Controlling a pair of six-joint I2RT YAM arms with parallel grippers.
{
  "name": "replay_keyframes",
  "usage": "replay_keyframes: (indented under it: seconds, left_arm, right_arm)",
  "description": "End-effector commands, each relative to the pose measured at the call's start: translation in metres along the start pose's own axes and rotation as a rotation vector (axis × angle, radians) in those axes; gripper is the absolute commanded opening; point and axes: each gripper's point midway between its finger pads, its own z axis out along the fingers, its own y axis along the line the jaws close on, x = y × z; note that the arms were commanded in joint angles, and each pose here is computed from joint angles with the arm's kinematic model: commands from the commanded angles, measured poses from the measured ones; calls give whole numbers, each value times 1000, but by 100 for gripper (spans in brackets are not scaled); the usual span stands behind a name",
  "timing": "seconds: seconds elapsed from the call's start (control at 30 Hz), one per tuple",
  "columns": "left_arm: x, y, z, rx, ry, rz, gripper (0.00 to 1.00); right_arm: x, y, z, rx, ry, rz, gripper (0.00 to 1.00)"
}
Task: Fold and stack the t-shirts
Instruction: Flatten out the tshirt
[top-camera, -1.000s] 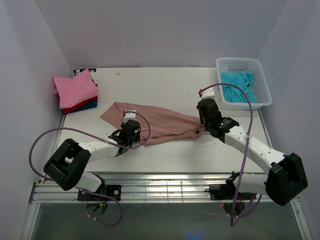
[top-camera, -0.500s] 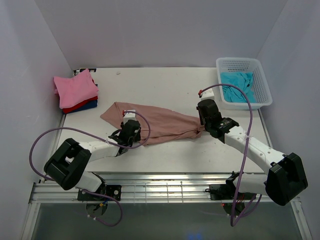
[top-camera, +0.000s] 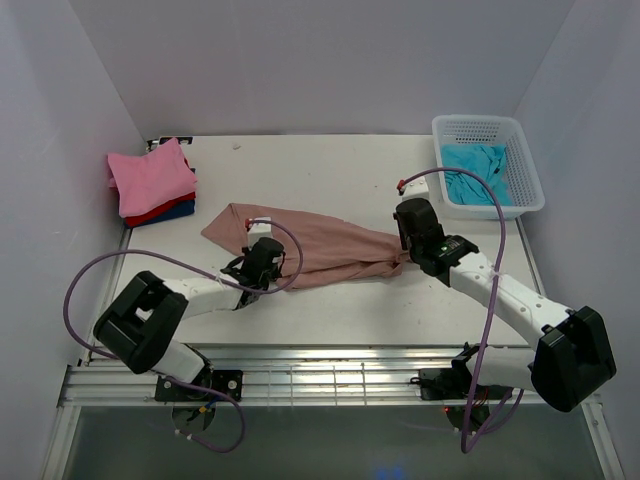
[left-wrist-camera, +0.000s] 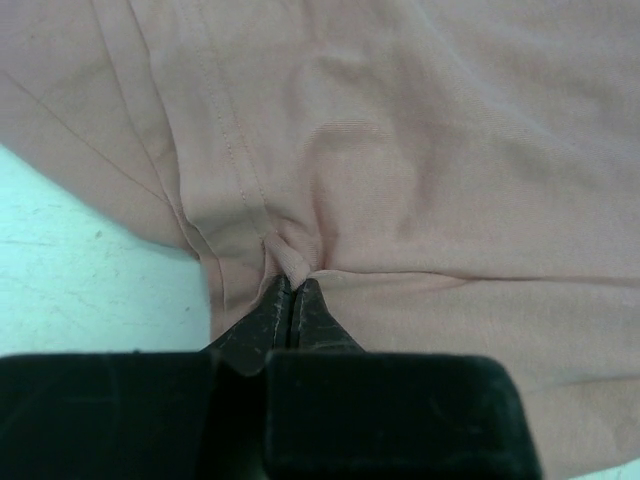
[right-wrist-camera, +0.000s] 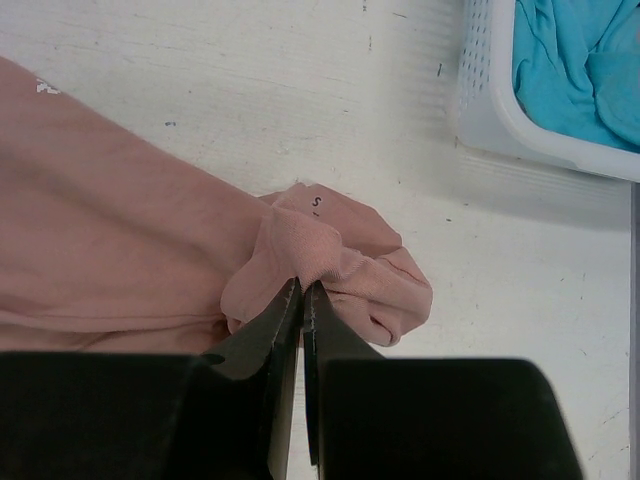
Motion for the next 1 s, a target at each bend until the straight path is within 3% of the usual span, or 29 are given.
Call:
replay_keyframes:
  seconds: [0.0,0.3,0.53,0.8,0.97]
  left_arm:
    - [-29,7,-19,-25,-62,-23,0]
    - [-136,2,-85,30,-256,-101,3]
    - [-161,7,-121,83,-322,-174,3]
    - [-216,18,-200,212,-470,-271,0]
    - [-267,23,-280,380,-627,-316,0]
  right_arm:
    - [-19,-12,-7,34,-49,22,8]
    - [-80,-39,-24,50,-124,43,8]
    - [-124,-60,-61,58,-209,85,8]
    - [-184,-88,-137,17,-377,153,8]
    - [-237,-122,-225,-22,-586,208,8]
